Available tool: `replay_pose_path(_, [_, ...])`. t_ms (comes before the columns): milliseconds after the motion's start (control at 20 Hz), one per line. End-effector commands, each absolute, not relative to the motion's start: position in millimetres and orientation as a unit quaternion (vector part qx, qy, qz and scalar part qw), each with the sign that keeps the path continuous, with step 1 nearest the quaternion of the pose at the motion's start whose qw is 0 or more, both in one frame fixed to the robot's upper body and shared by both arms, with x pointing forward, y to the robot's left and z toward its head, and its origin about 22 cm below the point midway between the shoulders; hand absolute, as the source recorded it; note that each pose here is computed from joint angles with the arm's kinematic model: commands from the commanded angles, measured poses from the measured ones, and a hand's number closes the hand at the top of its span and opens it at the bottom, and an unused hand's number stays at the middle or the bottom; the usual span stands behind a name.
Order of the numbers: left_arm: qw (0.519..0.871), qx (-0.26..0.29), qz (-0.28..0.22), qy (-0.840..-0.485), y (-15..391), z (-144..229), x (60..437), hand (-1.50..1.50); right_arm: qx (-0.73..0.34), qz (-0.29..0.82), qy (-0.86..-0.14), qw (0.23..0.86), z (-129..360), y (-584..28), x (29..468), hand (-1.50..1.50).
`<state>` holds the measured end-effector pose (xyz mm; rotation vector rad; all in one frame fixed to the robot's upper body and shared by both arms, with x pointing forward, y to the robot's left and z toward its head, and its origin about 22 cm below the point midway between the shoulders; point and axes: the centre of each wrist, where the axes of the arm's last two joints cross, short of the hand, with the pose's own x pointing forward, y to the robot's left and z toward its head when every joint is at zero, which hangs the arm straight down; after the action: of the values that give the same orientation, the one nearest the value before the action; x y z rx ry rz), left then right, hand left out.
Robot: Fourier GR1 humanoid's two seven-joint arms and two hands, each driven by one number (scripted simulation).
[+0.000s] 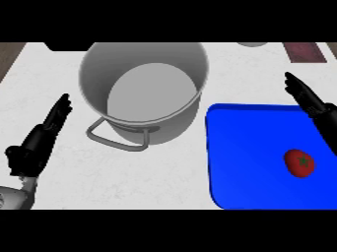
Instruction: Pick the tomato from the tray and place it in the pot
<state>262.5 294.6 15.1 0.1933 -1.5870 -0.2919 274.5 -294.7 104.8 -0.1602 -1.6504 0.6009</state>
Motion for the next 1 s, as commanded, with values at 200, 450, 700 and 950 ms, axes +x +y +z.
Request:
replay_pose_path(200, [0.752, -0.067, -0.089, -0.650, 244, 11, 247, 0.00, -0.116, 0.182, -0.763, 0.609, 82, -381, 282, -1.50])
replay_pose_path(450, [0.765, -0.127, -0.082, -0.626, 218, 2, 241, 0.00, -0.364, 0.248, -0.553, 0.707, 31, -427, 249, -1.50])
replay_pose_path(700, [0.775, -0.133, -0.063, -0.615, 216, 18, 247, 0.00, -0.343, 0.351, -0.557, 0.670, 31, -419, 262, -1.50])
replay_pose_path(950, [0.781, -0.119, -0.061, -0.610, 223, 19, 246, 0.00, -0.349, 0.398, -0.533, 0.660, 99, -391, 260, -1.50])
